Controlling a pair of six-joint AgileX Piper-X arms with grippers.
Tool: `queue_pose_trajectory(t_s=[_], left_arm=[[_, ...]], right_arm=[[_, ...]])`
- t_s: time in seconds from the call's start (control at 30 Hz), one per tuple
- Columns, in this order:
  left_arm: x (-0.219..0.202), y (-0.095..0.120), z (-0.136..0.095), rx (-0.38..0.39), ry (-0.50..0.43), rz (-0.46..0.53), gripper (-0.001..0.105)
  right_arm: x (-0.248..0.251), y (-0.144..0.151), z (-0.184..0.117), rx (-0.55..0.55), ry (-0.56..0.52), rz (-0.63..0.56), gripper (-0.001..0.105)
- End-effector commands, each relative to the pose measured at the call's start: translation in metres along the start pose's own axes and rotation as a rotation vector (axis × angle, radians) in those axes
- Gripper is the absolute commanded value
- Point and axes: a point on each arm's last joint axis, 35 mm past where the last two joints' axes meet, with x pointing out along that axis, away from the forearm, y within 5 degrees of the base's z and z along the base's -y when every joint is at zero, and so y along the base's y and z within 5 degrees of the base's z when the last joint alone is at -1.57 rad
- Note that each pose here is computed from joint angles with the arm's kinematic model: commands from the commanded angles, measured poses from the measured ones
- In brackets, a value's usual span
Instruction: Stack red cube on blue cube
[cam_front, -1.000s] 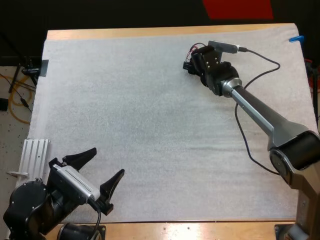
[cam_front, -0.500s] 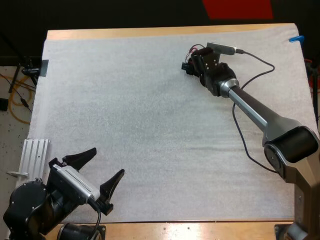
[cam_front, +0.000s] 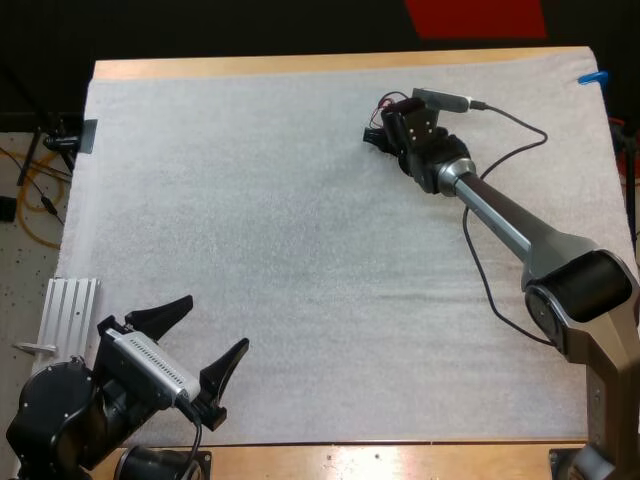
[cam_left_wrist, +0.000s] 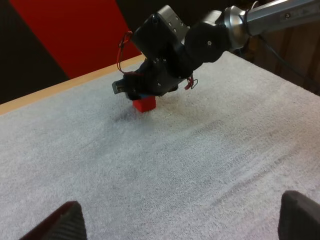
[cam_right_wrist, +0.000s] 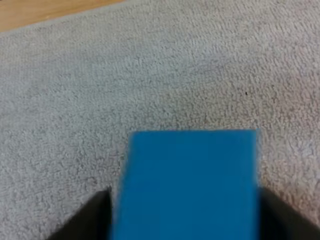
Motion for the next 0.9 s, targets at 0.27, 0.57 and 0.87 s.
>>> queue_pose_trajectory(t_s=[0.27,0.57,0.87], left_arm=[[0.0,-0.001,0.003,-0.007,-0.009,-0.011,0.075],[0.0,-0.001,0.003,-0.007,-0.009,-0.011,0.075],[0.0,-0.001,0.003,-0.007,-0.009,-0.011,0.075]], right_arm=[[-0.003,-0.004,0.008,-0.055,-0.022,-0.011,0.037],[-0.022,-0.006,0.021,-0.07,-0.045,-0.005,0.037],[-0.061,-0.008,0.04,-0.077,-0.07,-0.032,0.036]])
